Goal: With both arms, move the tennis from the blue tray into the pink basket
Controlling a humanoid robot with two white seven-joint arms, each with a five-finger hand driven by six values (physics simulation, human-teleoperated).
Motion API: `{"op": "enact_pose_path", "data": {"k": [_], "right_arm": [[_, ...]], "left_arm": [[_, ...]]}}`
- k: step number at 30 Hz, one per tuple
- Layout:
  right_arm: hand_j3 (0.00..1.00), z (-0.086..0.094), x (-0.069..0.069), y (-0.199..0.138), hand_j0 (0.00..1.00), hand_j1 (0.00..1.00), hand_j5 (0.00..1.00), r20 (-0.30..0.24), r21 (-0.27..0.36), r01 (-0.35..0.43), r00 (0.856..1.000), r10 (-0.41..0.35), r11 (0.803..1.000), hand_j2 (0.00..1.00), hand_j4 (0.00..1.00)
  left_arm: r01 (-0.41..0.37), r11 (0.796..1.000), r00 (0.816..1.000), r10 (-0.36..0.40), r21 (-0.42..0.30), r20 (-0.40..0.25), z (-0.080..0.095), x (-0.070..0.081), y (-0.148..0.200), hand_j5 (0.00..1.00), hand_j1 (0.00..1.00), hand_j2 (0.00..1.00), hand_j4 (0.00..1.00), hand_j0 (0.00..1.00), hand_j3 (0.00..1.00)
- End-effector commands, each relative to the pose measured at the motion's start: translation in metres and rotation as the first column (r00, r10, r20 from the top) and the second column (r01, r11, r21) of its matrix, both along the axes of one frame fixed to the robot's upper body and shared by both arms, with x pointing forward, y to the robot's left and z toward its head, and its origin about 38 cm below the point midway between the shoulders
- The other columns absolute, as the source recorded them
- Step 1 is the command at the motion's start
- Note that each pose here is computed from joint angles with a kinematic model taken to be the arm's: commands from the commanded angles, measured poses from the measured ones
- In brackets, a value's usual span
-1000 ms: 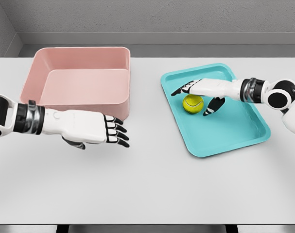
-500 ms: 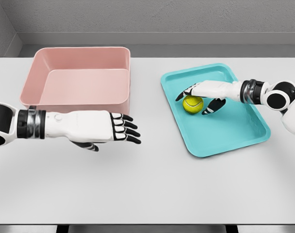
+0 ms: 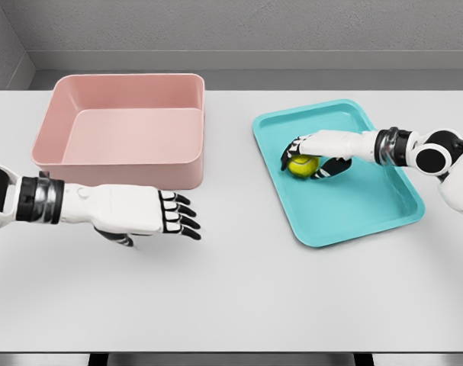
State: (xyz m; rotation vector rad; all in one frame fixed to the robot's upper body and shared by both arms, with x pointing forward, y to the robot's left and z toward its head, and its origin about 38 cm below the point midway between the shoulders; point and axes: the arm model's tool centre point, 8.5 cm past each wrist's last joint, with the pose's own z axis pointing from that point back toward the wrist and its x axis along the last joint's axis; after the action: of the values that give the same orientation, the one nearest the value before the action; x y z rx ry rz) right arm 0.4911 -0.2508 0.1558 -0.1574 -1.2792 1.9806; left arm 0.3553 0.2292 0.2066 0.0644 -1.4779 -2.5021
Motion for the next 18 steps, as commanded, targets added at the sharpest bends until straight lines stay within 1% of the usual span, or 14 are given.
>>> {"op": "enact_pose_path", "data": {"k": [1, 5, 9, 11, 13, 15, 18], "right_arm": [[0.59, 0.0, 0.0, -0.001, 0.59, 0.59, 0.59, -0.003, -0.003, 0.0, 1.0, 0.0, 1.0, 0.59, 0.59], [0.57, 0.01, 0.004, -0.002, 0.57, 0.57, 0.57, 0.017, -0.003, -0.003, 1.0, 0.003, 1.0, 0.57, 0.57], [0.56, 0.015, 0.004, -0.002, 0.56, 0.56, 0.56, 0.027, -0.005, -0.01, 1.0, 0.01, 1.0, 0.56, 0.56], [0.54, 0.021, 0.004, -0.001, 0.54, 0.54, 0.54, 0.043, -0.002, -0.033, 0.999, 0.033, 0.999, 0.54, 0.54], [0.54, 0.026, 0.003, 0.002, 0.54, 0.54, 0.54, 0.058, 0.002, -0.07, 0.996, 0.07, 0.998, 0.54, 0.54], [0.54, 0.033, 0.002, 0.007, 0.54, 0.54, 0.54, 0.075, 0.004, -0.09, 0.993, 0.089, 0.996, 0.54, 0.54], [0.54, 0.04, -0.003, 0.015, 0.54, 0.54, 0.54, 0.094, 0.004, -0.125, 0.988, 0.124, 0.992, 0.54, 0.54]], "left_arm": [[-0.005, 1.0, 1.0, 0.005, 0.0, 0.0, 0.002, 0.001, 0.001, 1.0, 1.0, 1.0, 1.0, 1.0, 1.0], [0.0, 1.0, 1.0, 0.0, -0.005, 0.01, 0.006, 0.003, -0.002, 1.0, 1.0, 1.0, 1.0, 1.0, 1.0], [-0.001, 1.0, 1.0, 0.001, -0.003, 0.011, 0.006, 0.003, -0.001, 1.0, 1.0, 1.0, 1.0, 1.0, 1.0], [-0.001, 1.0, 1.0, 0.001, -0.003, 0.017, 0.008, 0.004, -0.001, 1.0, 1.0, 1.0, 1.0, 1.0, 1.0], [0.0, 1.0, 1.0, 0.001, -0.003, 0.019, 0.009, 0.004, -0.001, 1.0, 1.0, 1.0, 1.0, 1.0, 1.0], [-0.002, 1.0, 1.0, 0.002, -0.003, 0.02, 0.009, 0.004, -0.001, 1.0, 1.0, 1.0, 1.0, 1.0, 1.0], [-0.003, 1.0, 1.0, 0.003, -0.003, 0.02, 0.009, 0.004, 0.0, 1.0, 1.0, 1.0, 1.0, 1.0, 1.0]]}}
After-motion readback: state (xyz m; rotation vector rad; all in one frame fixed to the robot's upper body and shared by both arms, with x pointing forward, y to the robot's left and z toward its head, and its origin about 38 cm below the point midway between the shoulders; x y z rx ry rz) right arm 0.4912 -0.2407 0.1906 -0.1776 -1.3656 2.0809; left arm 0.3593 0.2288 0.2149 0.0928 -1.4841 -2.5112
